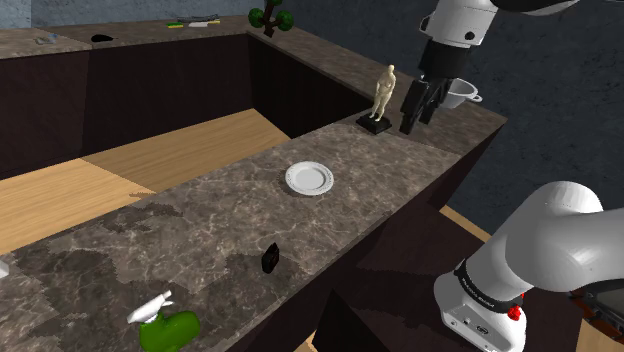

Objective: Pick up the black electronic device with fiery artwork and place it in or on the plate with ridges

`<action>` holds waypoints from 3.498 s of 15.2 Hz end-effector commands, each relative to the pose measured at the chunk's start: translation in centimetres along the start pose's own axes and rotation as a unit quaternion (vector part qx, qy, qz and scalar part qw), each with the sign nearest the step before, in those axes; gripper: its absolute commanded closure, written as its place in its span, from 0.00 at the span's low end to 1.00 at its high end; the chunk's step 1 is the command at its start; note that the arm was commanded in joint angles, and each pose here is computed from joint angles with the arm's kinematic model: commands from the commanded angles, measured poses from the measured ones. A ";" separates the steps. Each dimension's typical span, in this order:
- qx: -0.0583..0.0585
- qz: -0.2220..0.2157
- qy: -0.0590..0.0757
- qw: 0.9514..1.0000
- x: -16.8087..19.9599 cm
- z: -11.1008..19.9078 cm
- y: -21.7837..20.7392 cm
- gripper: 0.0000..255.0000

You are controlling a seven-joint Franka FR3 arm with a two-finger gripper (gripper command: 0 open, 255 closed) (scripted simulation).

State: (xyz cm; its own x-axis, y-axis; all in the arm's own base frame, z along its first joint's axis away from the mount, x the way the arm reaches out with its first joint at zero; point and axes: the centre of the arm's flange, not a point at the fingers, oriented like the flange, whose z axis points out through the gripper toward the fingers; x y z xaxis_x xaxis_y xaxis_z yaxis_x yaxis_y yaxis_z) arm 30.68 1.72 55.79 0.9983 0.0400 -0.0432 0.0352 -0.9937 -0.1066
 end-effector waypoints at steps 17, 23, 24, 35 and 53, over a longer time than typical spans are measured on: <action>-0.007 0.012 -0.033 0.999 8.9 16.5 -10.8 0.00; -0.010 0.017 -0.046 0.999 12.1 22.9 -14.7 0.00; -0.011 0.017 -0.048 0.999 12.6 24.0 -15.3 0.00; -0.016 0.026 -0.071 0.997 18.0 36.0 -22.4 0.00; -0.017 0.028 -0.077 0.997 18.6 43.0 -24.0 0.00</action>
State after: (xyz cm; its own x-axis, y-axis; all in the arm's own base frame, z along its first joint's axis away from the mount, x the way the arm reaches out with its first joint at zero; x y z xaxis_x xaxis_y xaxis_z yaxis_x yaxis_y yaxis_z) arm 46.39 30.77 14.84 0.9798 -0.0021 -0.1999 -0.0156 -0.9977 -0.0659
